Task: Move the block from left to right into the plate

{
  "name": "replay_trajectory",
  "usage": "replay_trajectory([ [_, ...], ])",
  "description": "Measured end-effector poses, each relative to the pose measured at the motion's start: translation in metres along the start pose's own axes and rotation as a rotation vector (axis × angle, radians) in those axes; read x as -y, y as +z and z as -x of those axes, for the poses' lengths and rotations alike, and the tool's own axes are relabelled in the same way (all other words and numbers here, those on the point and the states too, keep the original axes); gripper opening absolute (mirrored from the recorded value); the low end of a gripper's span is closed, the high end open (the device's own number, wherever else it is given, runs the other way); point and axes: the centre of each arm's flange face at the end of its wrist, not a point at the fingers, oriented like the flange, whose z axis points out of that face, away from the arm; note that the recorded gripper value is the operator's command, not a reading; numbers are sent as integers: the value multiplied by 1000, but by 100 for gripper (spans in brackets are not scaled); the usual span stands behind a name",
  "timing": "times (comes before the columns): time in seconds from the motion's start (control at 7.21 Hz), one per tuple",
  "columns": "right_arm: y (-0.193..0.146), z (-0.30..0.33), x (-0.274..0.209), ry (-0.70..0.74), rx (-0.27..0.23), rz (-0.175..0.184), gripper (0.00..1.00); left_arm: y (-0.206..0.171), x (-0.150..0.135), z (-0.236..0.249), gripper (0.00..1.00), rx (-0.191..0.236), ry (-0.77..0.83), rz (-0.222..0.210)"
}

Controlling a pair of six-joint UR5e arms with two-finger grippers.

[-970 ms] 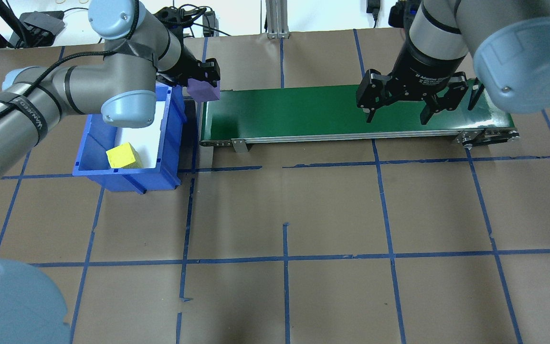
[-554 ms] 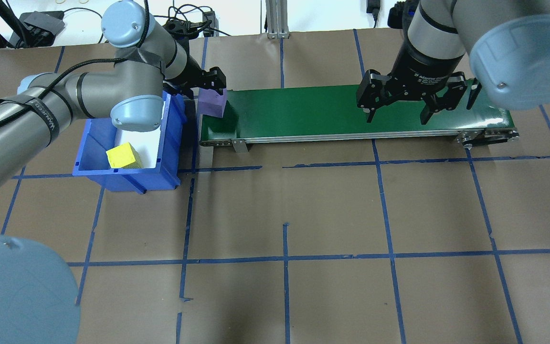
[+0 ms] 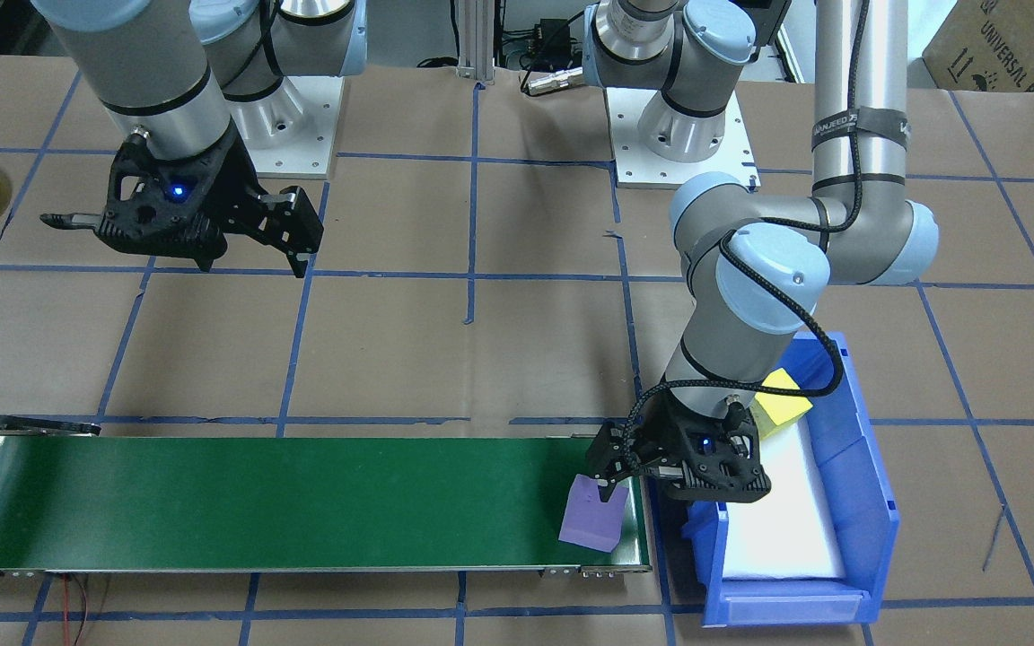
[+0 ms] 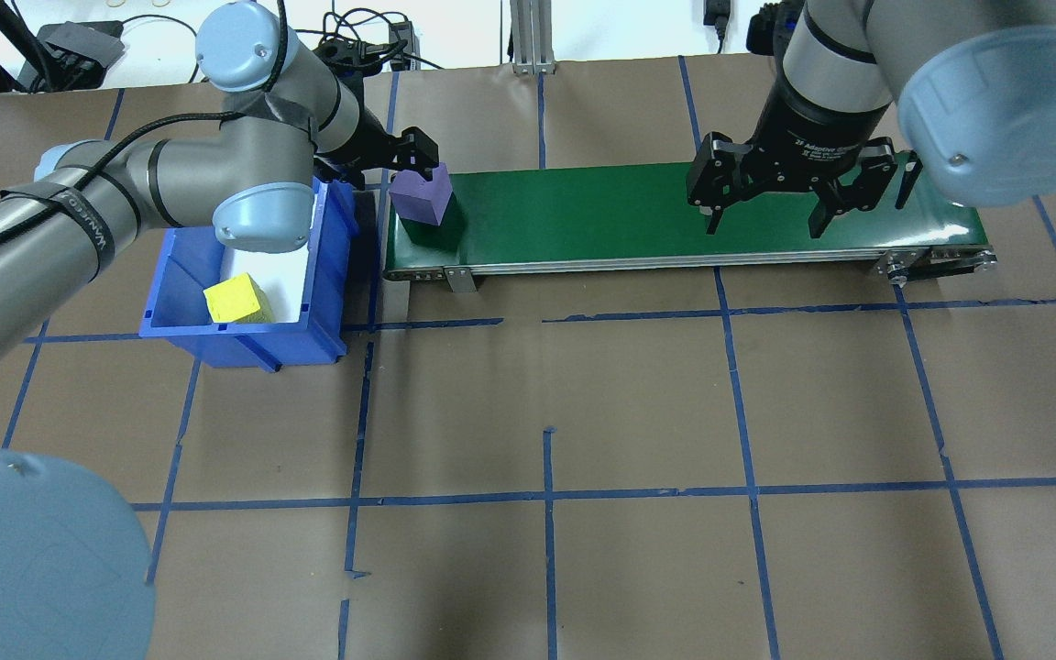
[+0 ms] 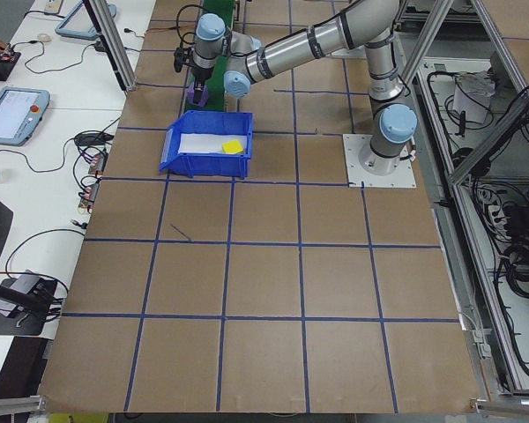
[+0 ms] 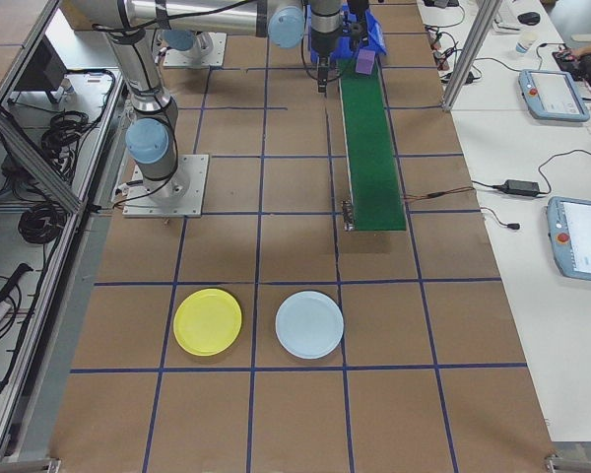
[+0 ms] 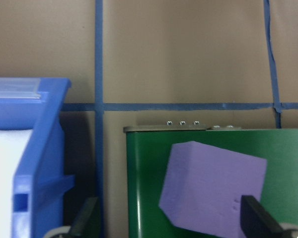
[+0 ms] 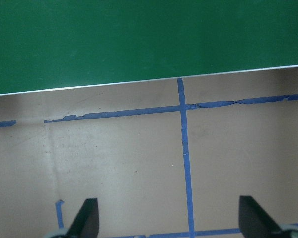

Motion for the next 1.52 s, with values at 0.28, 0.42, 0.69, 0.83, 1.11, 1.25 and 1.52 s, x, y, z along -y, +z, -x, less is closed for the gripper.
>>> replay_trajectory([
  [0.28,28,-1,10,-5,2,-30,100,-30,6,27,100,70,84,-29],
  [0.42,35,-2,17,-7,4,-53,100,-40,5,57,100,110,107,-1],
  [0.69,47,-22,44,28,7,-57,100,-58,-3,121,100,144,97,80],
  [0.83,48,-45,66,42,12,-59,100,-61,-8,148,100,151,95,103],
  [1.11,51,-86,106,34,48,-67,100,-50,-28,197,100,154,25,151],
  [1.25,56,-112,122,26,82,-68,100,-45,-34,204,100,157,-54,154],
  [1.52,80,-174,143,-29,134,-54,100,-49,-33,191,100,172,-203,125],
])
